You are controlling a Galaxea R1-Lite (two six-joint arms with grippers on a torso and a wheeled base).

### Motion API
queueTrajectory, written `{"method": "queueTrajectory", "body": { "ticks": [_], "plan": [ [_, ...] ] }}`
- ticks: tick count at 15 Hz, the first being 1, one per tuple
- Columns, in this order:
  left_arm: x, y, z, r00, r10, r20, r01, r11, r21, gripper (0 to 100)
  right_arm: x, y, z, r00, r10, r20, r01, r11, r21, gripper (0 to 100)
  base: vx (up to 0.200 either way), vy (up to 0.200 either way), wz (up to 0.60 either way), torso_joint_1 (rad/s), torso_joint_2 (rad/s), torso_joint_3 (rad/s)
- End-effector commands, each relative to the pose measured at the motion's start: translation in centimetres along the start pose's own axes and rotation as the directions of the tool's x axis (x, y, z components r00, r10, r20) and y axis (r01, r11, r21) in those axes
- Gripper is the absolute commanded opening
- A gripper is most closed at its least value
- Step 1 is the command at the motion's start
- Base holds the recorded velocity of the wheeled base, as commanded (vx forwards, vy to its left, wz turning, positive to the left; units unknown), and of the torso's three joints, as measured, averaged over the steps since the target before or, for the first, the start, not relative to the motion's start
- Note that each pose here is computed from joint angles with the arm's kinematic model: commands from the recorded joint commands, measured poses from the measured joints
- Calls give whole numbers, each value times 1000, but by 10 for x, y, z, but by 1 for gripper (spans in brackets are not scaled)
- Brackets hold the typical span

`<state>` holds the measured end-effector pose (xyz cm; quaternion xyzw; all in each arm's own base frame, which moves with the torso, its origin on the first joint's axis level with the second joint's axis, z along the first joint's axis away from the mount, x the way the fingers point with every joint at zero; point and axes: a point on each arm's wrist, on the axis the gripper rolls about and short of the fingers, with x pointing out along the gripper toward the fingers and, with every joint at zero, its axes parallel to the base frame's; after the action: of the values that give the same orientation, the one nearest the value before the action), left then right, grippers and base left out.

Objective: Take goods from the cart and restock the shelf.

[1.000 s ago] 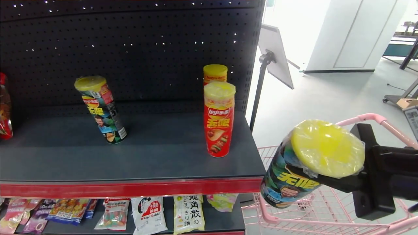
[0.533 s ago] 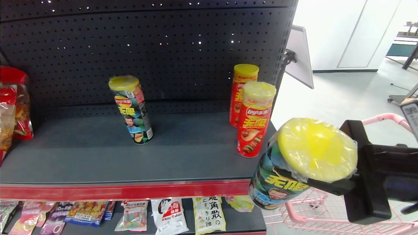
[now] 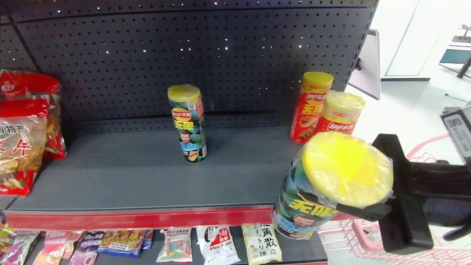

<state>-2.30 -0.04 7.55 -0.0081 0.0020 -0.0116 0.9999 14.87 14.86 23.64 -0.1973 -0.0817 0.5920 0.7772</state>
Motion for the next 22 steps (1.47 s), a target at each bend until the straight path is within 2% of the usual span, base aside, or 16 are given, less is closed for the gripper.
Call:
{"method": "queueTrajectory", "body": {
  "ticks": [1,9,22],
  "plan": [
    [0,0,0,1000,0,-1,0,1000,-1,100,7,1,-3,1000,18,-10,-18,1000,8,0,0,200,0,2,-2,7],
    [0,0,0,1000,0,1,0,1000,1,100,9,5,-4,999,27,-17,-27,1000,12,0,0,200,0,1,4,1],
    [0,0,0,1000,-1,1,1,1000,-2,100,7,6,-5,999,28,-17,-28,1000,10,0,0,0,0,0,0,0]
  ]
}}
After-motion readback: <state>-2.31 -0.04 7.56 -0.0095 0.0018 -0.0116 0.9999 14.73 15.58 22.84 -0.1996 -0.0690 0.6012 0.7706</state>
